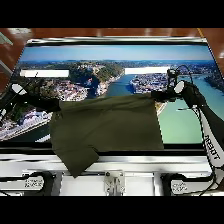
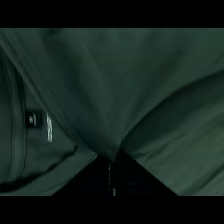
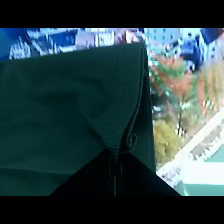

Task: Fold the shirts.

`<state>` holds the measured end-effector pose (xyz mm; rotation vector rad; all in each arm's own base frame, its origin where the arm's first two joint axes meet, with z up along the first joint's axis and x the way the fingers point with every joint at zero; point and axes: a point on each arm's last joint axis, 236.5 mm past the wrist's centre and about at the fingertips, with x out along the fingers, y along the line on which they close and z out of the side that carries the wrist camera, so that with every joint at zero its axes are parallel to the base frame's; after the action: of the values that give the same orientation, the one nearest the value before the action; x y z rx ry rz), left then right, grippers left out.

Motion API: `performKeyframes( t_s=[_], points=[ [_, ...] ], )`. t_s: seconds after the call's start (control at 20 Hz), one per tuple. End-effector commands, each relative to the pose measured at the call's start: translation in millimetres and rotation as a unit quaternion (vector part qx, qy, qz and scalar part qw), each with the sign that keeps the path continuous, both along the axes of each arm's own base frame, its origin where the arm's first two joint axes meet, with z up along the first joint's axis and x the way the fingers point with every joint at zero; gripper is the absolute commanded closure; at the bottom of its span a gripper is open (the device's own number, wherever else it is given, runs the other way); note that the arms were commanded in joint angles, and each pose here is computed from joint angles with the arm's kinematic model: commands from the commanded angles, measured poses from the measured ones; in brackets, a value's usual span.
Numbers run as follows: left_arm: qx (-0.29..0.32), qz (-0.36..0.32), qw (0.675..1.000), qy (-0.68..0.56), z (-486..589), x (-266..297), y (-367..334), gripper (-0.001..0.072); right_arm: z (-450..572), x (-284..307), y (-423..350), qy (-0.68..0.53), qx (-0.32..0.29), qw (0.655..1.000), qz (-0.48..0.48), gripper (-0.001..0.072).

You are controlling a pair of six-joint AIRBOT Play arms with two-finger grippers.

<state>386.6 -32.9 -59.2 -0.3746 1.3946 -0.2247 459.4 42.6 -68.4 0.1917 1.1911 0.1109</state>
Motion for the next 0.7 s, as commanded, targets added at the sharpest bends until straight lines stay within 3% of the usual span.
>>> performKeyframes(
  t_s=[0.0, 0.45, 0.5, 0.55, 0.6, 0.65],
  points=[
    [-0.015, -0.012, 0.994, 0.108, -8, -47, -3, 0.0669, -15, -49, -14, 0.105, -0.035, 0.994, 0.022, 0.0655],
    [-0.017, 0.025, 0.995, 0.094, -13, -32, -2, 0.0669, -15, -39, -25, 0.091, -0.048, 0.994, -0.024, 0.0654],
    [-0.022, 0.026, 0.994, 0.099, -15, -33, -4, 0.0668, -15, -39, -23, 0.092, -0.041, 0.994, -0.033, 0.0618],
    [-0.026, 0.026, 0.994, 0.105, -17, -34, -6, 0.0633, -14, -38, -20, 0.091, -0.033, 0.995, -0.038, 0.0421],
    [-0.027, 0.026, 0.993, 0.108, -17, -36, -5, 0.0442, -14, -38, -18, 0.09, -0.027, 0.995, -0.038, 0.0145],
    [-0.031, 0.035, 0.992, 0.12, -14, -40, -3, 0.0086, -11, -40, -20, 0.091, -0.033, 0.995, -0.026, 0.0108]
  ],
)
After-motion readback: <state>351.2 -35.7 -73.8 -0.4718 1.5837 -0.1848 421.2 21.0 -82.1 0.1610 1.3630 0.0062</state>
